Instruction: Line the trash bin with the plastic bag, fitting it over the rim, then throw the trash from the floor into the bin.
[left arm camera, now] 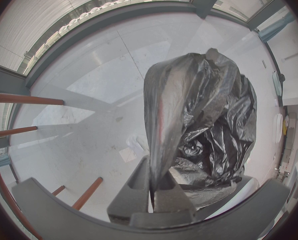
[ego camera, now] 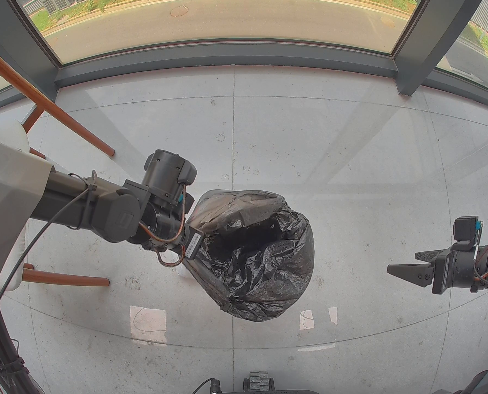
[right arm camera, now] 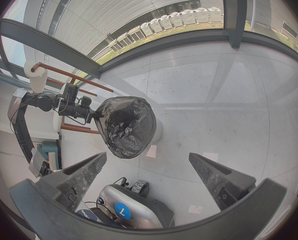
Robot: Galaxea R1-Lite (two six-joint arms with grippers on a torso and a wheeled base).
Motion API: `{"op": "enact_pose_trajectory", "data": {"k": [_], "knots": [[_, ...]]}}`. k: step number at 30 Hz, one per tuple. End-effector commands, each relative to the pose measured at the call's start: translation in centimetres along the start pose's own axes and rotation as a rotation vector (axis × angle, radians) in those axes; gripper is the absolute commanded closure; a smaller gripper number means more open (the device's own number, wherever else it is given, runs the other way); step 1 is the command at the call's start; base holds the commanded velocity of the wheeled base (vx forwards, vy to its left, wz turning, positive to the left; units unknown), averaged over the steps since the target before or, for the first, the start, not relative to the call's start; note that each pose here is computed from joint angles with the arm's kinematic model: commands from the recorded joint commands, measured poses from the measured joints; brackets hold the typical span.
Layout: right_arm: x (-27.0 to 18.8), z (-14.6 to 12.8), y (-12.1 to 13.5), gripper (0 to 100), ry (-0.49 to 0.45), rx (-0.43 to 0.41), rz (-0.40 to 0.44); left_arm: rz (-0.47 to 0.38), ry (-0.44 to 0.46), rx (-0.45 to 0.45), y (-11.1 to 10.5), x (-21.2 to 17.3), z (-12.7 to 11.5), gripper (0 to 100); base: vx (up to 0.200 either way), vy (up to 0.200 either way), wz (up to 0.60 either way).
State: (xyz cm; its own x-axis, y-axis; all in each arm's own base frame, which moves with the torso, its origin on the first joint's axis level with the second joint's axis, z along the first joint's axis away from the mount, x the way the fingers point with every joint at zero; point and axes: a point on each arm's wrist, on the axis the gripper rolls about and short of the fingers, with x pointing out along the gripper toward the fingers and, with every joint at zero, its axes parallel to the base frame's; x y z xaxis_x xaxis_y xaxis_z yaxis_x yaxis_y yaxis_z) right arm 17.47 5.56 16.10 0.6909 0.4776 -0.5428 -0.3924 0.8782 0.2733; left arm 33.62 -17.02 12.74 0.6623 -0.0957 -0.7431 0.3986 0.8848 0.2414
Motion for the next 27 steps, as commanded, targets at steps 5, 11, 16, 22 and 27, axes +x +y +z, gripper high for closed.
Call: {"op": "enact_pose_trajectory", "data": {"k": [5,11,16,22,27], "knots": [[-0.1,-0.4,0.0,0,0.008,0.002,0.001,-0.006,0.065,0.042,-0.2,-0.6,-2.6,0,0.000,0.000,0.00],[-0.1,-0.7,0.0,0,0.017,0.004,0.001,-0.034,0.060,0.075,-1.7,-1.2,-2.9,0,0.000,0.000,0.00],[-0.4,-0.8,0.0,0,0.011,0.003,-0.001,-0.041,-0.008,0.055,-1.7,-1.1,-2.1,0,0.000,0.000,0.00],[-0.9,-1.3,0.0,0,0.004,0.004,-0.003,-0.030,-0.104,0.006,0.5,-5.0,-1.5,0,0.000,0.000,0.00],[-0.9,-1.8,-0.1,0,0.017,0.007,-0.005,-0.052,-0.090,-0.041,2.6,-6.3,-3.4,0,0.000,0.000,0.00]]}}
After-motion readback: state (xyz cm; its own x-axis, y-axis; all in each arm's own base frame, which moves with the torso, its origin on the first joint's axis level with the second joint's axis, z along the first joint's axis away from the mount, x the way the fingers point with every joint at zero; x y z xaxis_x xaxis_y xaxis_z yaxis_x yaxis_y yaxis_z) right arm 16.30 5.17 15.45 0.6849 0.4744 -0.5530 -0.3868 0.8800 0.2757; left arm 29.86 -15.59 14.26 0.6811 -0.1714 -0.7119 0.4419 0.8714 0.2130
